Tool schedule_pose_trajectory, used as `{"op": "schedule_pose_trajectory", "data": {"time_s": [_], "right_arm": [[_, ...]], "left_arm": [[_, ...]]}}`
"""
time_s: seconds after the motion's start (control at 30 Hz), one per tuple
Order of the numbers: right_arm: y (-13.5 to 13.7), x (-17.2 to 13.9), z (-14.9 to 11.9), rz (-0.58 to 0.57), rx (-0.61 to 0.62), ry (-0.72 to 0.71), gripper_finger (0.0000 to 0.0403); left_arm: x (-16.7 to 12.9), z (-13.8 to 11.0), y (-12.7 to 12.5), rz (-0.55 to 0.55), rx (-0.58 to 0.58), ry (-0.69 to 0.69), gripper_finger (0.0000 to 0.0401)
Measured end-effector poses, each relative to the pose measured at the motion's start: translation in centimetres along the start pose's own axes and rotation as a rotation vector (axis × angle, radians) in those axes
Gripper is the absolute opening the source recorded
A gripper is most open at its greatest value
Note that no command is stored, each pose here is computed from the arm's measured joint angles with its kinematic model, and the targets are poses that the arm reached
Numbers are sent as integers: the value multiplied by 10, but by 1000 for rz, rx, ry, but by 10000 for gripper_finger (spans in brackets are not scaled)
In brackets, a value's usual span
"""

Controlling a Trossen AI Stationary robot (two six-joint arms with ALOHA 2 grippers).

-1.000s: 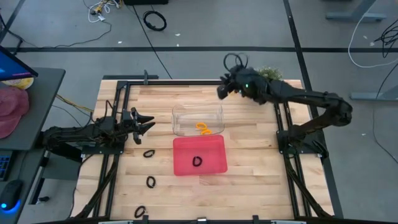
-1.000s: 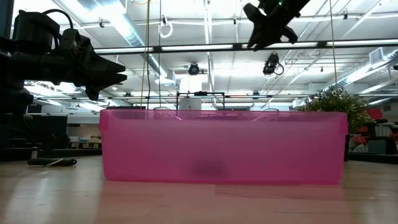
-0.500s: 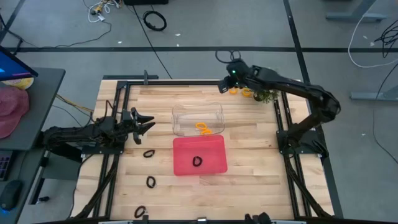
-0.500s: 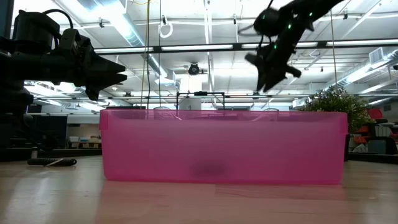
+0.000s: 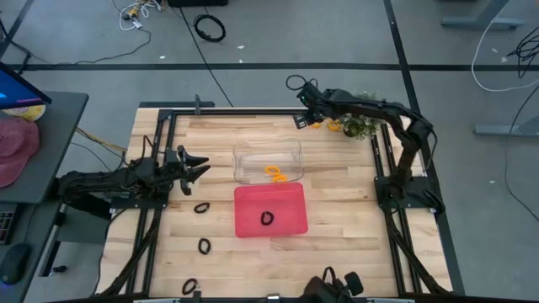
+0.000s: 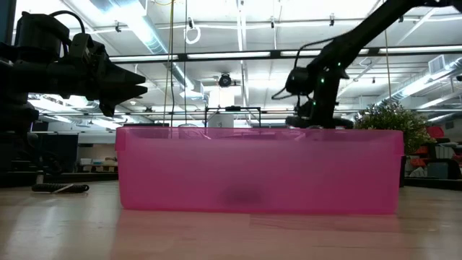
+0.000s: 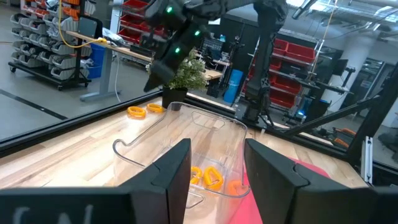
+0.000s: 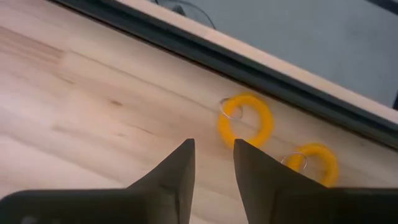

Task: Sort spring keychains
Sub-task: Put the yellow spring keychain into the transparent bin

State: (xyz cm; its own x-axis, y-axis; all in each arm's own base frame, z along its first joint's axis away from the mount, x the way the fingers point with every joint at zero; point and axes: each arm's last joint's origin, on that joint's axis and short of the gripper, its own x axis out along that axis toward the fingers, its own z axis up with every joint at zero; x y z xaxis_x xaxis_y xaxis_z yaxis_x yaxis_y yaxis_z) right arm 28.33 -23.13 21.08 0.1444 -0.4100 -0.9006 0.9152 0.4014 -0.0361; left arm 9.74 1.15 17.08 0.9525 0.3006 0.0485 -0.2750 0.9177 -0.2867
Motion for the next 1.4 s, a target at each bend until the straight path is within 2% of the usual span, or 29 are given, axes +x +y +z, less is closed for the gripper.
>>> {"op": "schedule_pose_trajectory", "data": {"time_s": [0.43, 0.57, 1.4], "right_arm": [[-2, 70, -11, -83, -10, 152, 114], [-6, 81, -10, -103, -6, 159, 114], [-5, 74, -11, -69, -29, 164, 114]], "left_arm": [[0, 0, 0, 0, 0, 0, 154], [0, 0, 0, 0, 0, 0, 154], [0, 0, 0, 0, 0, 0, 154]]}}
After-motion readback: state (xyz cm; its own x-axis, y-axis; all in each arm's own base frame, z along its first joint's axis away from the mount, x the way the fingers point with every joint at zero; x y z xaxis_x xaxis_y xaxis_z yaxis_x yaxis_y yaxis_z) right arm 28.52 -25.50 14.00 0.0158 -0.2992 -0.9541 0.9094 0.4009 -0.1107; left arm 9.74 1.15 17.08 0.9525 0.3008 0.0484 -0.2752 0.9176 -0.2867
